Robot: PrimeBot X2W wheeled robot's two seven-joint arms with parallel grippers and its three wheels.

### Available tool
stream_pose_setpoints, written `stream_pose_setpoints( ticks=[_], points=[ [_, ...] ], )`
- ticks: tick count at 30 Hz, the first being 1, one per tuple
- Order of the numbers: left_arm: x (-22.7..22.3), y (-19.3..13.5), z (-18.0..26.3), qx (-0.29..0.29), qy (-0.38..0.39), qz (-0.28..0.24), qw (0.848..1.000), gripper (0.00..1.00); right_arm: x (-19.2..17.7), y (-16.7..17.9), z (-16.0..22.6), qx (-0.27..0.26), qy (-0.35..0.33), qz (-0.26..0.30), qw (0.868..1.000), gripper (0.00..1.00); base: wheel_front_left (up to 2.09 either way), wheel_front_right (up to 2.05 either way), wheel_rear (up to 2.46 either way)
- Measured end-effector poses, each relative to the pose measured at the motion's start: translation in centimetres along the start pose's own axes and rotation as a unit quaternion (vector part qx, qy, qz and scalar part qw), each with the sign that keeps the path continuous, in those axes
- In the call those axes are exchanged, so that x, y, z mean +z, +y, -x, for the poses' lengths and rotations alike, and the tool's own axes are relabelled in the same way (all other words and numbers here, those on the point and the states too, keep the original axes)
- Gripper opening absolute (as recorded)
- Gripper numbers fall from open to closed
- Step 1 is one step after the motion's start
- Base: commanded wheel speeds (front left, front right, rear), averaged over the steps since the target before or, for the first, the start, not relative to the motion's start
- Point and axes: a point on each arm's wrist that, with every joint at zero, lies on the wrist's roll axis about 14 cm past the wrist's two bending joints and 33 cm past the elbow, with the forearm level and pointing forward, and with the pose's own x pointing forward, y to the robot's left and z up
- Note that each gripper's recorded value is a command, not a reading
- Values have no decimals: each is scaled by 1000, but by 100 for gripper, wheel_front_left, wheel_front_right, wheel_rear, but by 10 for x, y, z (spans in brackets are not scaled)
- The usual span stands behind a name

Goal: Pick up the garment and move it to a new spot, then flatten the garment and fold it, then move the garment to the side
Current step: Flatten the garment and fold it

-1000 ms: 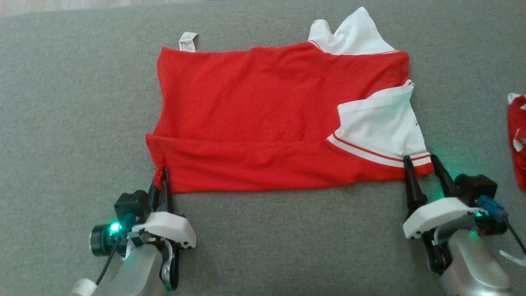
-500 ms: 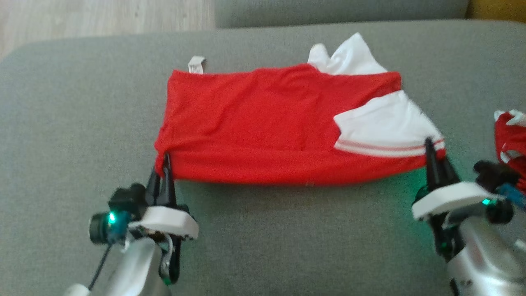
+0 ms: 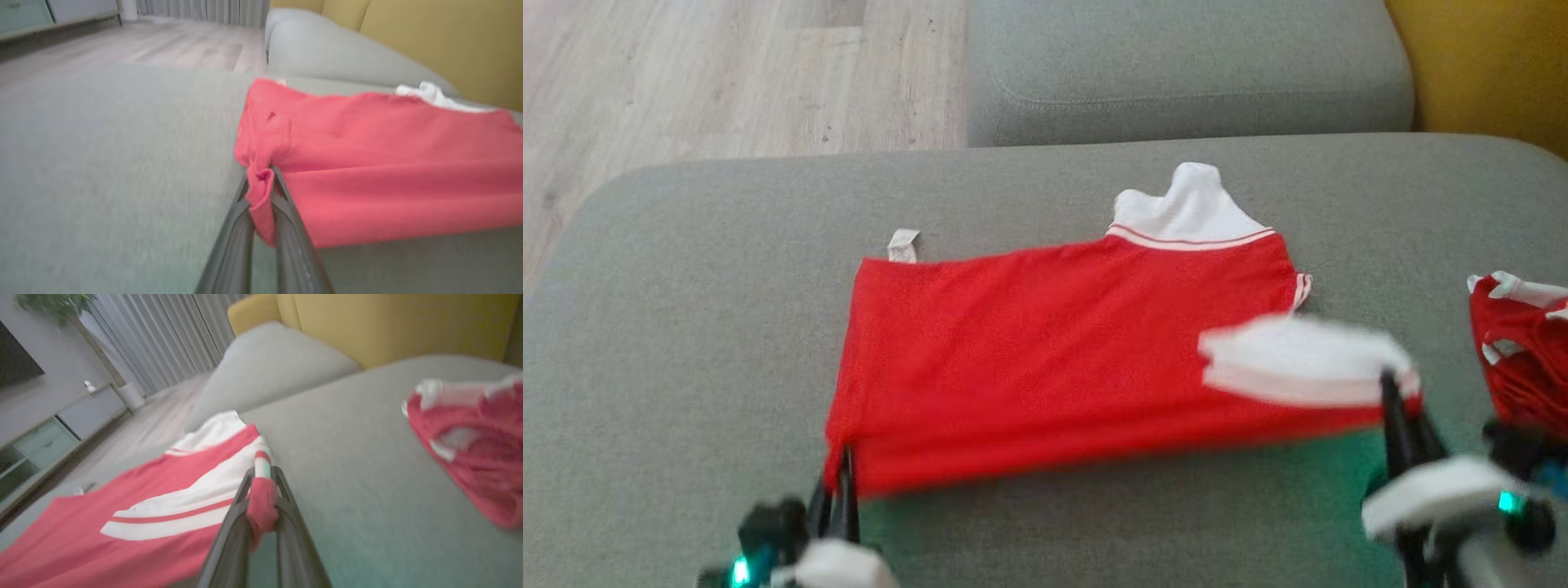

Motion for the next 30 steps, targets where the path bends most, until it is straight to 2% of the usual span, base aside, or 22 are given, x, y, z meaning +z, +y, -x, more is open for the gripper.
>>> stream_pose_setpoints(
  ticks=[4, 5, 6, 12, 16, 17, 23, 26, 30],
  points=[
    [-45, 7, 20, 14, 64, 12, 998, 0, -49, -12, 30, -18, 70, 2, 997, 0, 0, 0, 0],
    [-49, 7, 21, 15, 71, 12, 997, 20, -52, -14, 32, -21, 74, 4, 997, 16, 0, 0, 0],
    [-50, 7, 20, 15, 73, 14, 997, 100, -53, -15, 32, -21, 79, 11, 997, 100, 0, 0, 0],
    [-37, 6, -2, 14, 62, 9, 998, 100, -28, -20, 7, -22, 49, 49, 997, 100, 0, 0, 0],
    [16, -6, -59, -39, 20, -38, 998, 100, -5, -2, -33, 11, 27, 76, 997, 100, 0, 0, 0],
    [16, -6, -59, -39, 20, -38, 998, 100, -5, -2, -33, 11, 27, 76, 997, 100, 0, 0, 0],
    [67, 1, -126, -66, 40, -99, 992, 100, 4, 25, -76, 56, 20, 93, 994, 100, 0, 0, 0],
    [59, 9, -141, -62, 75, -104, 990, 100, -1, 33, -88, 72, 28, 100, 992, 100, 0, 0, 0],
    [26, 17, -144, -57, 137, -93, 985, 100, -12, 30, -93, 73, 43, 99, 991, 100, 0, 0, 0]
  ],
)
